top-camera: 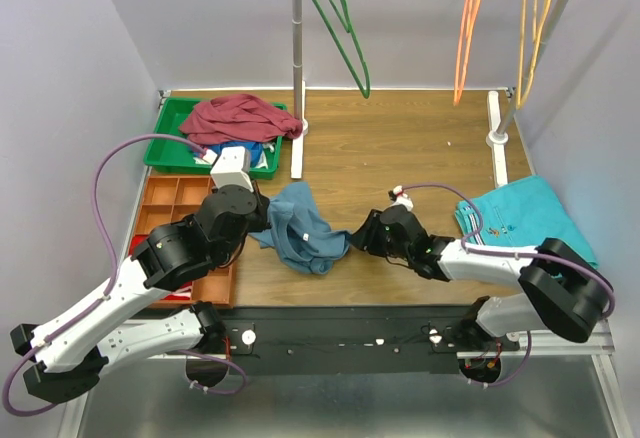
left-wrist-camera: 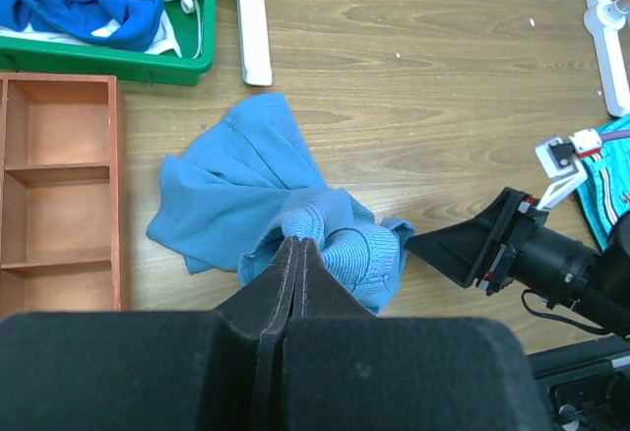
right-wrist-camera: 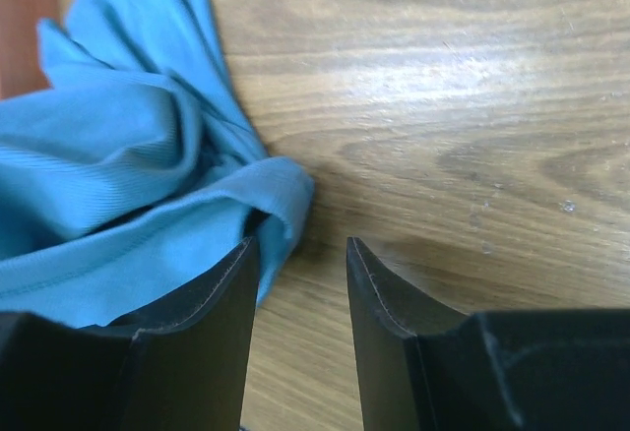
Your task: Place the tank top on the hanger
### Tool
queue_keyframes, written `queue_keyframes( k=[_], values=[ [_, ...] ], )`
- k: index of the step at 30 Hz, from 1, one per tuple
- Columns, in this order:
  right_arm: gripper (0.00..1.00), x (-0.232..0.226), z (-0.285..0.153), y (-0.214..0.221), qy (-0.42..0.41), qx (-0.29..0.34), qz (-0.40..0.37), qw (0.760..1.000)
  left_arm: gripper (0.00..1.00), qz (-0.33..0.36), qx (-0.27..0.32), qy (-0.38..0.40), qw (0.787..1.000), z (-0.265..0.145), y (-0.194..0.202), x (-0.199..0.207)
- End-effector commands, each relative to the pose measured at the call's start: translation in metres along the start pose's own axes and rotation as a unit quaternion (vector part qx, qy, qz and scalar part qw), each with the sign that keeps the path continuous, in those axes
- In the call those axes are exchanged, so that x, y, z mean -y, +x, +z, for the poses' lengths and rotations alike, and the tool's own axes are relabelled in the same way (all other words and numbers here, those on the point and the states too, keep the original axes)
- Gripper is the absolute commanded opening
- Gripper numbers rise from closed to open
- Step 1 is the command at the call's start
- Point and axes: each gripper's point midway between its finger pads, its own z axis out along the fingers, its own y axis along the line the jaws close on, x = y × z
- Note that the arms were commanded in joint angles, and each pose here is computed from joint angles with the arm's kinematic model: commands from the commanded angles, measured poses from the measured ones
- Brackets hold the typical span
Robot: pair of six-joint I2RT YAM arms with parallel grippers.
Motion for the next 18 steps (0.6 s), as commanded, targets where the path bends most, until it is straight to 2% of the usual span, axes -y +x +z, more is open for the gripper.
queue_keyframes(
  k=[1,7,10,11,13,14,17,18],
  values=[
    [0.49,-0.003,0.012,0.006,-0.002,-0.008,-0.008,1.000,0.00,-0.005,0.007,0.000,1.000,0.002,-0.001,-0.001],
    [0.46,-0.015,0.023,-0.003,-0.011,0.007,-0.013,1.000,0.00,-0.002,0.008,0.000,1.000,0.004,-0.002,0.001],
    [0.31,-0.025,0.024,-0.016,-0.013,0.023,-0.014,1.000,0.00,0.001,0.015,0.000,1.000,0.005,-0.009,0.002],
    [0.18,-0.034,0.024,-0.024,-0.018,0.033,-0.015,0.999,0.00,0.002,0.015,0.000,1.000,0.006,-0.010,0.003],
    [0.04,-0.037,0.020,-0.031,-0.010,0.036,-0.020,0.999,0.00,-0.002,0.027,0.008,1.000,0.006,-0.019,0.008],
    [0.01,-0.040,0.012,-0.044,-0.004,0.057,-0.023,0.998,0.00,-0.002,0.033,0.015,0.999,0.006,-0.024,0.011],
    [0.01,-0.048,-0.011,-0.072,0.021,0.088,-0.037,0.995,0.00,-0.018,0.080,0.034,0.996,-0.002,-0.060,0.023],
    [0.01,-0.055,-0.031,-0.093,0.032,0.114,-0.041,0.992,0.00,-0.029,0.104,0.048,0.993,-0.006,-0.076,0.030]
  ],
)
